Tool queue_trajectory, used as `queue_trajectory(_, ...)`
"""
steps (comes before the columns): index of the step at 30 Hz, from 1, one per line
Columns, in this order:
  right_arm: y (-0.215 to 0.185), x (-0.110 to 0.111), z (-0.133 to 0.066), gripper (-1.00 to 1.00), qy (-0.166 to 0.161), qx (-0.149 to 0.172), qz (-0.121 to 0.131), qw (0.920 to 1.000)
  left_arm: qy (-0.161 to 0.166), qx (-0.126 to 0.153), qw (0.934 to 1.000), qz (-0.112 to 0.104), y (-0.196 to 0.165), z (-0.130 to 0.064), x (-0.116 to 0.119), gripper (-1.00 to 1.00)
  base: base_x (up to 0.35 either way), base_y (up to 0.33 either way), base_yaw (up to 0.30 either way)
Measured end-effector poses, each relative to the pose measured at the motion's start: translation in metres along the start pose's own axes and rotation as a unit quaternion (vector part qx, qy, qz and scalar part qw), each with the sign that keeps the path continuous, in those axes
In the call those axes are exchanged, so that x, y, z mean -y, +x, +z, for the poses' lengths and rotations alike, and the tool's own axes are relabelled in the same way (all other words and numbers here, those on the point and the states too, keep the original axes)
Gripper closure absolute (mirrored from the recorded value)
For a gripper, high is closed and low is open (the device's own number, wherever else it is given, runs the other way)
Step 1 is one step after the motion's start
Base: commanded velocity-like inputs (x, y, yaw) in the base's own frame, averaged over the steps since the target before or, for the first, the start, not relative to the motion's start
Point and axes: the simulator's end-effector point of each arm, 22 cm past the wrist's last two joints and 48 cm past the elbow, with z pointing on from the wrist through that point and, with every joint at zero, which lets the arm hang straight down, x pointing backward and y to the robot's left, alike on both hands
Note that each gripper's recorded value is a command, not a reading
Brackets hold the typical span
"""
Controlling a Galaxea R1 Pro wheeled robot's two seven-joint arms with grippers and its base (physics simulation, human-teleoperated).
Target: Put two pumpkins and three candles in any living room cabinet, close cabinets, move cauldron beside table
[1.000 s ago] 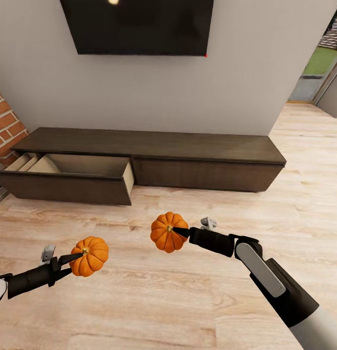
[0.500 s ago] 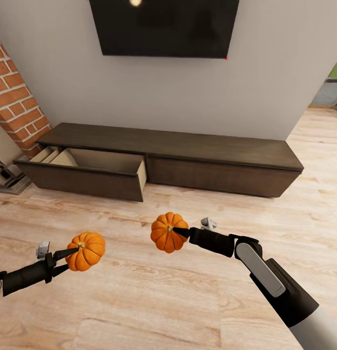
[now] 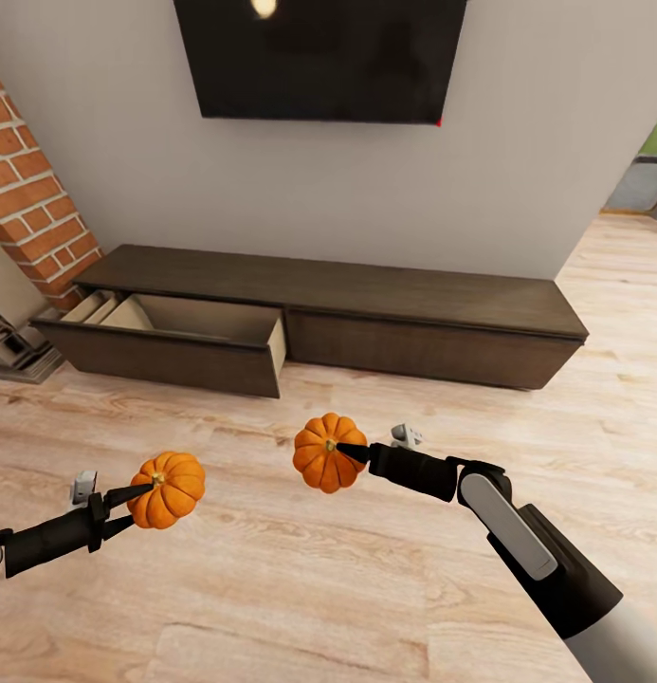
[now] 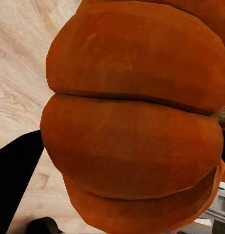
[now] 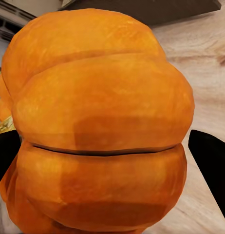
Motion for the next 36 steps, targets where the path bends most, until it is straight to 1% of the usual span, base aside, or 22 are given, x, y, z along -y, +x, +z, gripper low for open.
queue_trajectory(8,-0.010,-0.015,-0.008,1.00,-0.002,0.002,-0.003,1.0000,0.001,-0.001,1.0000,0.002,-0.001,-0.007,0.016,1.00,0.000,0.000,0.000)
queue_trajectory(29,-0.040,-0.060,-0.032,1.00,-0.007,0.013,-0.016,0.9998,0.013,0.006,0.9998,0.012,-0.009,-0.030,0.067,1.00,0.000,0.000,0.000)
queue_trajectory(36,-0.043,-0.065,-0.035,1.00,-0.009,0.017,-0.020,0.9996,0.017,0.010,0.9997,0.016,-0.011,-0.033,0.073,1.00,0.000,0.000,0.000)
